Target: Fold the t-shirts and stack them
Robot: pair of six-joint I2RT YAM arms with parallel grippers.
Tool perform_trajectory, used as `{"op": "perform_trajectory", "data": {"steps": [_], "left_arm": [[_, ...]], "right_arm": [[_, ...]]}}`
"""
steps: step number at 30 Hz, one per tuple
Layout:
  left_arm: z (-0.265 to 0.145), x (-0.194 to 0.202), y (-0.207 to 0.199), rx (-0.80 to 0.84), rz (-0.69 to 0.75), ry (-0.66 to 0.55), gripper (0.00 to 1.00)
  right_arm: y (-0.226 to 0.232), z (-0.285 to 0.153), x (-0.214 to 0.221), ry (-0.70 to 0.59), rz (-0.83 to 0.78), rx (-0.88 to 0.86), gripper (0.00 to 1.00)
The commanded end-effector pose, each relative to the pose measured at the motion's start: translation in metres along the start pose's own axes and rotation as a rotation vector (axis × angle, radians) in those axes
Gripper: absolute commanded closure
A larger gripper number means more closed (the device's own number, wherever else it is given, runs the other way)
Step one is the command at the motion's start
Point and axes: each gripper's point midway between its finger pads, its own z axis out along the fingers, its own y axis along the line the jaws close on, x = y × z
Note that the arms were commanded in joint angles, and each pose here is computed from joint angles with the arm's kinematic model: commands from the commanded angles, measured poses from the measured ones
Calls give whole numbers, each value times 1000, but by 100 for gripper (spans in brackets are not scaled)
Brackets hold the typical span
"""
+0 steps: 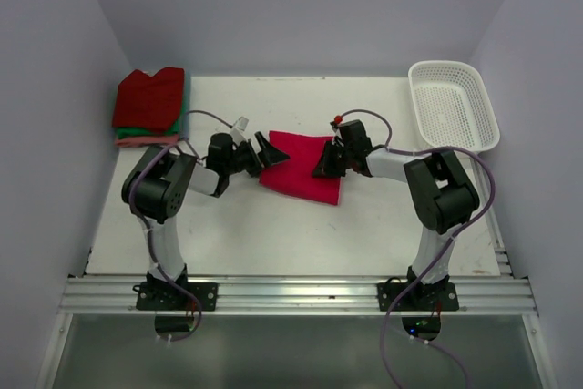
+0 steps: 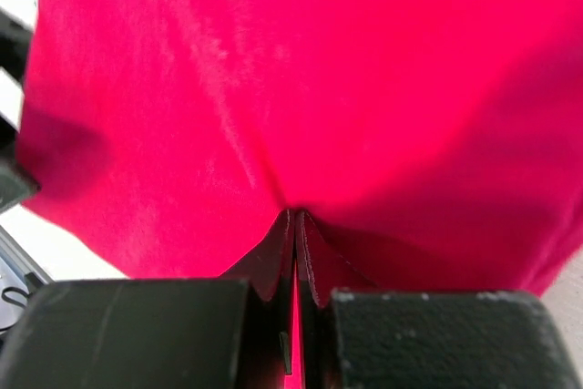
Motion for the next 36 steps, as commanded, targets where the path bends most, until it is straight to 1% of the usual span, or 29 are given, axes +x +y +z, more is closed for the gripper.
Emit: {"op": "perform_trajectory", "data": {"steps": [1,2,3,4,5,6,7,8,9,12,16,17,19,20,21,22,23,24,26,27,28,29,30,31,32,33,34,35,36], "left_arm": [[0,79,90,-329,-136,197,0],[8,83,91,-319,-145,210,3],[14,89,84,-288,-144,234,12],[22,86,73,-230,-127,222,18],[27,88,71,-199,-131,226,28],[32,89,60,-151,-143,239,52],[35,91,56,-128,-143,247,73],[35,95,56,-115,-149,256,98],[36,94,48,-70,-131,250,100],[26,89,27,6,-103,229,100],[8,57,-30,144,-13,125,100],[-2,41,-55,180,21,79,100],[-12,18,-67,161,34,2,100],[-25,-3,-91,193,86,-65,100],[-31,-25,-91,157,100,-145,100],[-35,-33,-86,101,95,-163,100],[-45,-57,-102,105,147,-236,100],[-51,-75,-95,56,138,-290,100],[-62,-109,-109,70,149,-364,100],[-70,-130,-101,46,136,-409,100],[-74,-144,-101,40,131,-435,100],[-78,-166,-105,49,118,-469,100],[-91,-191,-98,42,107,-517,100],[-95,-209,-90,29,96,-546,100],[-116,-250,-94,28,108,-632,100],[-131,-275,-86,2,86,-685,100],[-143,-307,-90,16,95,-748,100],[-156,-328,-89,29,74,-796,100],[-184,-359,-76,11,55,-883,100]], "right_arm": [[-7,7,4,7,-12,12,100],[-8,7,5,8,-13,13,100],[-9,8,6,9,-15,14,100],[-9,10,6,13,-14,11,100],[-10,10,8,17,-13,10,100],[-10,11,8,16,-15,9,100],[-12,12,9,21,-13,12,100],[-12,13,10,21,-12,9,100],[-11,14,10,24,-13,5,100],[-11,13,11,25,-18,2,100],[2,1,11,20,-37,-47,100],[13,-9,5,-1,-53,-77,100],[26,-21,5,2,-68,-122,100],[30,-28,5,0,-77,-136,100],[41,-41,0,-23,-92,-158,100],[44,-47,3,-23,-95,-166,100],[47,-53,2,-30,-104,-171,100],[53,-67,0,-46,-115,-178,100],[55,-78,3,-52,-131,-177,100],[55,-83,6,-46,-130,-168,100],[58,-93,6,-63,-140,-176,100],[60,-98,7,-67,-150,-178,100],[57,-102,12,-55,-148,-167,100],[59,-110,14,-66,-156,-171,100],[58,-113,16,-65,-166,-162,100],[55,-116,20,-58,-162,-151,100],[55,-122,22,-67,-165,-151,100],[54,-124,25,-67,-164,-149,100],[53,-126,28,-66,-161,-146,100]]}}
